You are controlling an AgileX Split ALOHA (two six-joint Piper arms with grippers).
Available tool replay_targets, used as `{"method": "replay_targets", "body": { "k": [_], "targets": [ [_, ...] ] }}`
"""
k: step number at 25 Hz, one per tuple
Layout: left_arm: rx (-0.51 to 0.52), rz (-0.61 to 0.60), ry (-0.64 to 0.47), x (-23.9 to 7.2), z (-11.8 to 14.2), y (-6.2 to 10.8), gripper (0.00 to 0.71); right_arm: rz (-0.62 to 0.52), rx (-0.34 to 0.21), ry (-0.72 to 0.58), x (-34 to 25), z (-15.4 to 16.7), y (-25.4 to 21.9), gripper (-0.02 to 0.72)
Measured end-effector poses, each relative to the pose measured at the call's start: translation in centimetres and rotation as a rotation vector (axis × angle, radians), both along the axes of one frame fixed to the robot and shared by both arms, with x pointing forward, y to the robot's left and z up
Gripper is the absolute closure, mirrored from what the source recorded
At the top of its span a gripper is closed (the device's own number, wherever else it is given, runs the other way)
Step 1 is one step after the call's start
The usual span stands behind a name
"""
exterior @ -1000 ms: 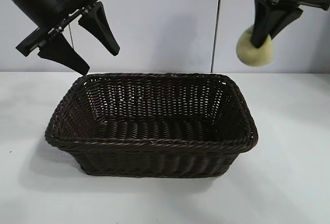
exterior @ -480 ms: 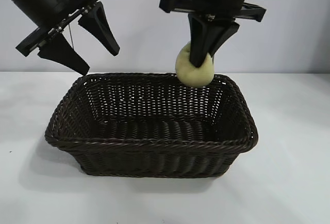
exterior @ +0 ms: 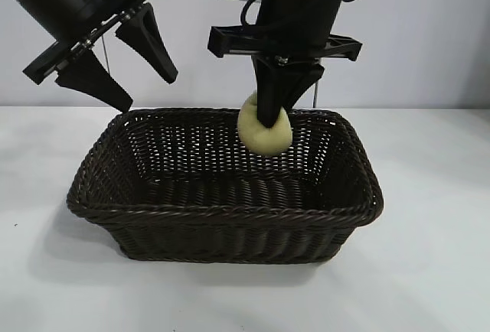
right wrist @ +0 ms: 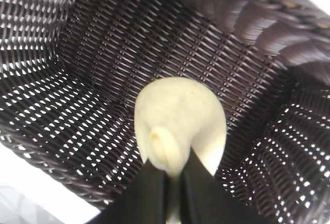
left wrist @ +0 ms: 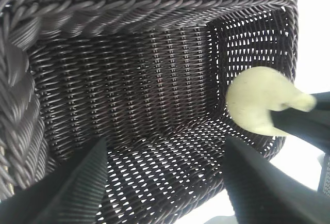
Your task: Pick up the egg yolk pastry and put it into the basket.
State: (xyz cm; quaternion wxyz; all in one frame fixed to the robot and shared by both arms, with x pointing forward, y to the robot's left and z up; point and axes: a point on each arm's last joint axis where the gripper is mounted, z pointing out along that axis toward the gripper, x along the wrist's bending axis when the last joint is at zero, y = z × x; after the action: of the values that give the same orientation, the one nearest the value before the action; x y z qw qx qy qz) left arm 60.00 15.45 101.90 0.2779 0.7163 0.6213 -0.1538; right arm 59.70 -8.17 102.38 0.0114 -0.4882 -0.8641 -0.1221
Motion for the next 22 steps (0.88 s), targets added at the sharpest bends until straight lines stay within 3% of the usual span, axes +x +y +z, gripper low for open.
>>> {"method": "replay_targets", "body": {
  "k": [4, 6, 12, 22],
  "targets": [
    [0.0, 0.0, 0.0, 0.0, 0.0, 0.0, 0.24, -0.007, 0.005, 0.004, 0.0, 0.0, 0.0, 0.253],
    [0.0, 0.0, 0.0, 0.0, 0.0, 0.0, 0.24, -0.009, 0.005, 0.004, 0.0, 0.0, 0.0, 0.183],
    [0.0, -0.001, 0.001, 0.0, 0.0, 0.0, 0.24, -0.036, 0.029, -0.009, -0.1, 1.4, -0.9, 0.146],
    [0.0, -0.003, 0.003, 0.0, 0.0, 0.0, 0.24, -0.145, 0.058, -0.058, 1.1, 4.8, -6.9, 0.146]
  ]
}}
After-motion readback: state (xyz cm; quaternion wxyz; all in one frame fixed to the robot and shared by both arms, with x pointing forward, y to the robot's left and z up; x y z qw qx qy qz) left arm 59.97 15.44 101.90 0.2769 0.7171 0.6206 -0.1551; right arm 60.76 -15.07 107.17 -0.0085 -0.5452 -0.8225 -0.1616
